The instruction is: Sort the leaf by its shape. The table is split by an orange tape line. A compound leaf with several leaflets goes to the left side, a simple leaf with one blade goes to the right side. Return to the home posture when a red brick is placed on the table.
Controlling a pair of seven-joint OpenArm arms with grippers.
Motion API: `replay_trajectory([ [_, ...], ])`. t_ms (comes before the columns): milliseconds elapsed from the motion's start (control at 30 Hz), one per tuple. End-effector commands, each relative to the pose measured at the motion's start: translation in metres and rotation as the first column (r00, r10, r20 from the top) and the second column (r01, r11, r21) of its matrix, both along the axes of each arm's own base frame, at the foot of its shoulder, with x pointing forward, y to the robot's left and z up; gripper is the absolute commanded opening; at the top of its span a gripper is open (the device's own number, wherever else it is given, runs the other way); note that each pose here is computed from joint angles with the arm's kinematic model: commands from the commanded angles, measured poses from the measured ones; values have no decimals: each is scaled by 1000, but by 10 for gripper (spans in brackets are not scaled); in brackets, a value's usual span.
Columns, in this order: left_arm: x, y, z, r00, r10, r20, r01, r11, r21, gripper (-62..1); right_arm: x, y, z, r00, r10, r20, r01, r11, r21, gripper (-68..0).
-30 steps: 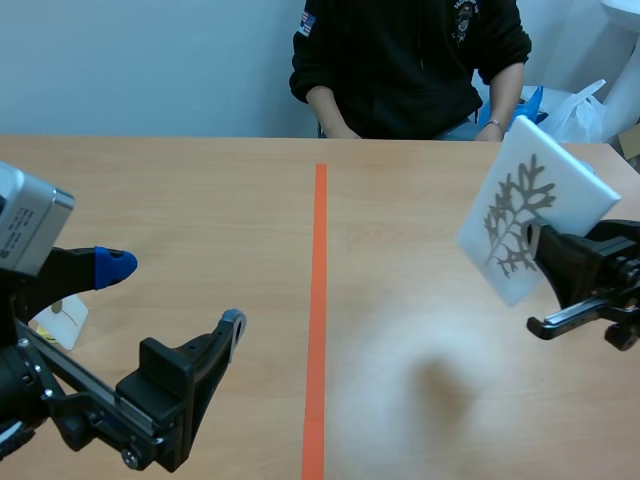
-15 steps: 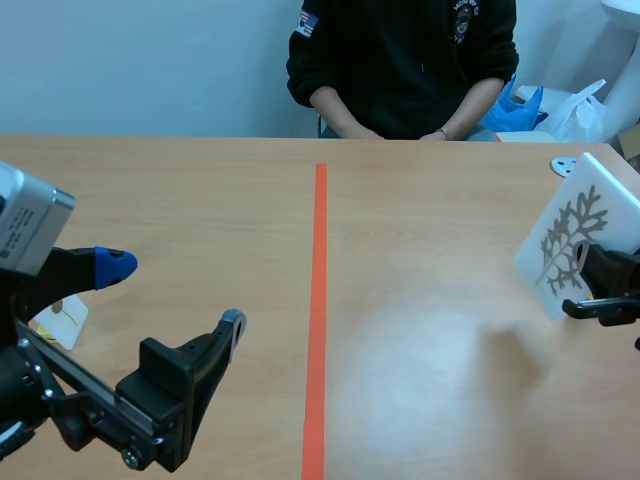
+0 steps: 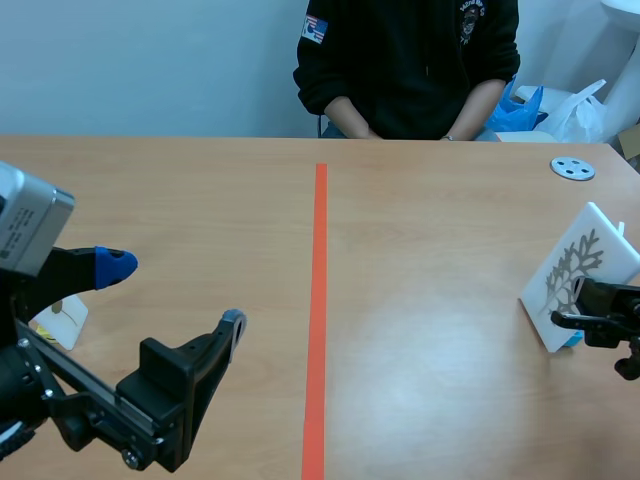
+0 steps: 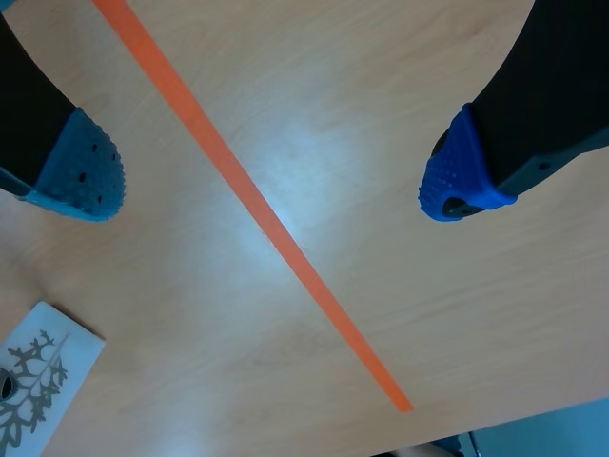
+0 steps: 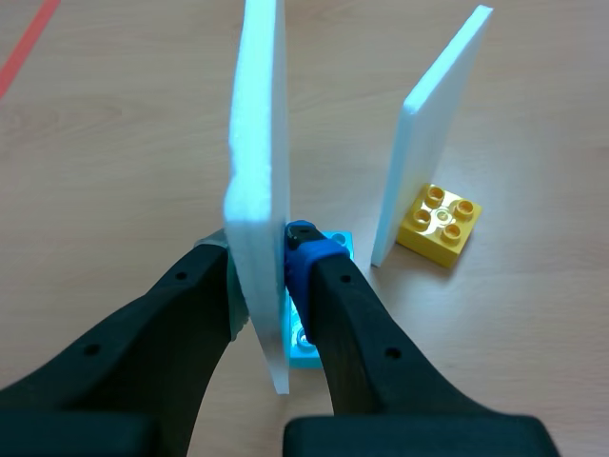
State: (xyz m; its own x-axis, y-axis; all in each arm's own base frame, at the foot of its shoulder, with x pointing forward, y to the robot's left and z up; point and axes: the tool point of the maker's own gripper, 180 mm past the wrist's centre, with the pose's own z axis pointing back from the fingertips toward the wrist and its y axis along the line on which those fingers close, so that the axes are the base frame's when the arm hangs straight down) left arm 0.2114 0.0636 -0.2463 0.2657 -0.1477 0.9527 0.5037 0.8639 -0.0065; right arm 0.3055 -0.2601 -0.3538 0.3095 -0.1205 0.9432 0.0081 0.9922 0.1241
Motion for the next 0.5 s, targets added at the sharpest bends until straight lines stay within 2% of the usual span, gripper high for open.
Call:
replay_trajectory([
  [0,0,-1,5,1000,3,16,-3,1000,-18,14,9,-2,18,998,16,52,-14,999,-32,-653],
  [200,0,-1,5,1000,3,16,-3,1000,-18,14,9,-2,18,999,16,52,-14,999,-32,-593],
  [367,0,-1,5,1000,3,17,-3,1000,-19,14,10,-2,22,997,14,75,-11,999,-32,-496],
  [467,0,-1,5,1000,3,17,-3,1000,-19,14,10,-3,23,997,12,77,-9,999,-33,-470],
])
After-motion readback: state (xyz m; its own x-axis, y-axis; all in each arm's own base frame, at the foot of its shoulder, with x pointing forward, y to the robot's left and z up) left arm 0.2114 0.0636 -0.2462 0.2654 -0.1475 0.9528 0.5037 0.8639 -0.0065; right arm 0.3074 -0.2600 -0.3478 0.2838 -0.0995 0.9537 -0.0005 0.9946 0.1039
